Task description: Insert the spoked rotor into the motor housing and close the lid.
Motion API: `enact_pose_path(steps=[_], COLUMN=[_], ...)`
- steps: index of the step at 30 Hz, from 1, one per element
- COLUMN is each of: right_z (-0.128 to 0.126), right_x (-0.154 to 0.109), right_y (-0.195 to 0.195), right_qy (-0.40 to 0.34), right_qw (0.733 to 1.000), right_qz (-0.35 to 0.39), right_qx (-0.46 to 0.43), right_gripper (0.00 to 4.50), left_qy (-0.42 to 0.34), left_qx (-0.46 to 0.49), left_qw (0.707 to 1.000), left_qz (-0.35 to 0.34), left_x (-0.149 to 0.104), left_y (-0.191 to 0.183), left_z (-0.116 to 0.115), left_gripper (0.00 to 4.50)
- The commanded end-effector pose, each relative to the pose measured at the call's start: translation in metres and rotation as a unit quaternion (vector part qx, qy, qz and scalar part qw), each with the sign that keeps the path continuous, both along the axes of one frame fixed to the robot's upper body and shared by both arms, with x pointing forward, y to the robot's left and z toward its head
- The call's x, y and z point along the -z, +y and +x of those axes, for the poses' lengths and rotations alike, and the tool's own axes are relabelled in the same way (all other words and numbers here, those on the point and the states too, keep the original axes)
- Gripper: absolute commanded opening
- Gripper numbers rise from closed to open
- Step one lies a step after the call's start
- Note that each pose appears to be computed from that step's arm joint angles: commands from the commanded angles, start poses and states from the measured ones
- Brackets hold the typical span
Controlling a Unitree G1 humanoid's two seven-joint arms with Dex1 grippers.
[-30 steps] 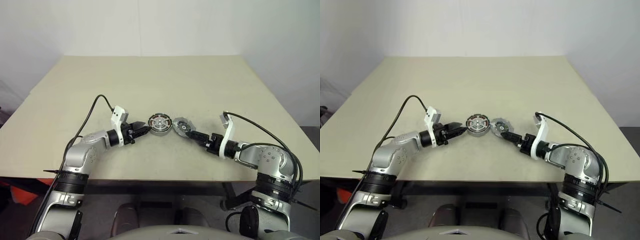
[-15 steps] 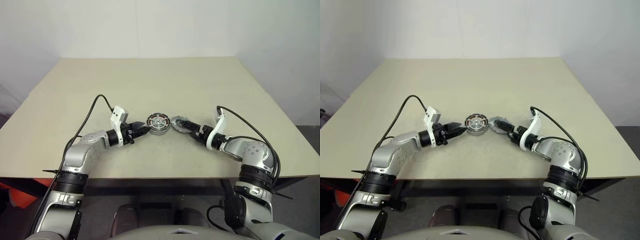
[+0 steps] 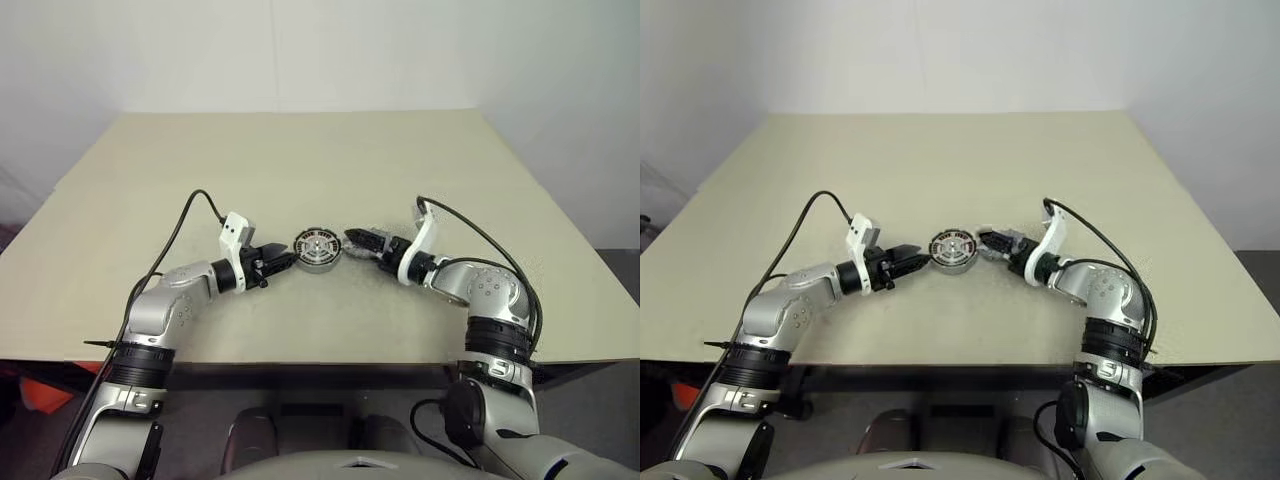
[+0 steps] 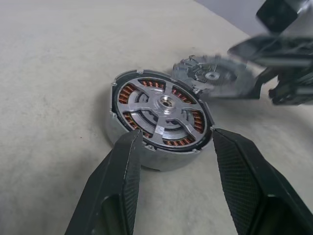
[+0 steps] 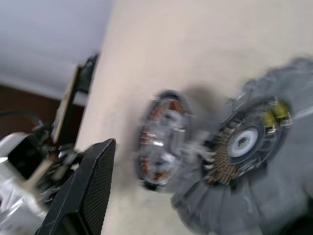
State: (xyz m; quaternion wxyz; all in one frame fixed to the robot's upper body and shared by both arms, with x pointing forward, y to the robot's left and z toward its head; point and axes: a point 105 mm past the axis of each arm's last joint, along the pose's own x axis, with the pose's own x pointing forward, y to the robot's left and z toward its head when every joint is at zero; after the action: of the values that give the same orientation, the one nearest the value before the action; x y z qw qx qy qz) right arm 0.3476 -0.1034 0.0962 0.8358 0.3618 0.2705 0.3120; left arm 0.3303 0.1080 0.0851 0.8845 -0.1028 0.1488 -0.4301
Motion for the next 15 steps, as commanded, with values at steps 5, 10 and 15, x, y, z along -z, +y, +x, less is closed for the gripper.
enact_pose_path(steps=[5, 10, 15], right_z=[-0.008, -0.01, -0.009], right_x=[-0.037, -0.03, -0.029], right_y=[0.031, 0.041, 0.046], right_qy=[-0.089, -0.095, -0.117], right_qw=[0.992, 0.988, 0.984], right_qz=[-0.012, -0.036, -0.051], right_qx=[-0.089, -0.113, -0.124], right_gripper=[4.43, 4.43, 4.43], left_qy=[-0.039, -0.04, -0.041], left_qx=[-0.01, -0.016, -0.022], left_qw=[0.999, 0.999, 0.999], left_qz=[-0.001, -0.001, -0.002], left_x=[-0.017, -0.017, -0.017], left_y=[0.003, 0.004, 0.007], left_z=[0.004, 0.003, 0.003], left_gripper=[2.41, 2.41, 2.41])
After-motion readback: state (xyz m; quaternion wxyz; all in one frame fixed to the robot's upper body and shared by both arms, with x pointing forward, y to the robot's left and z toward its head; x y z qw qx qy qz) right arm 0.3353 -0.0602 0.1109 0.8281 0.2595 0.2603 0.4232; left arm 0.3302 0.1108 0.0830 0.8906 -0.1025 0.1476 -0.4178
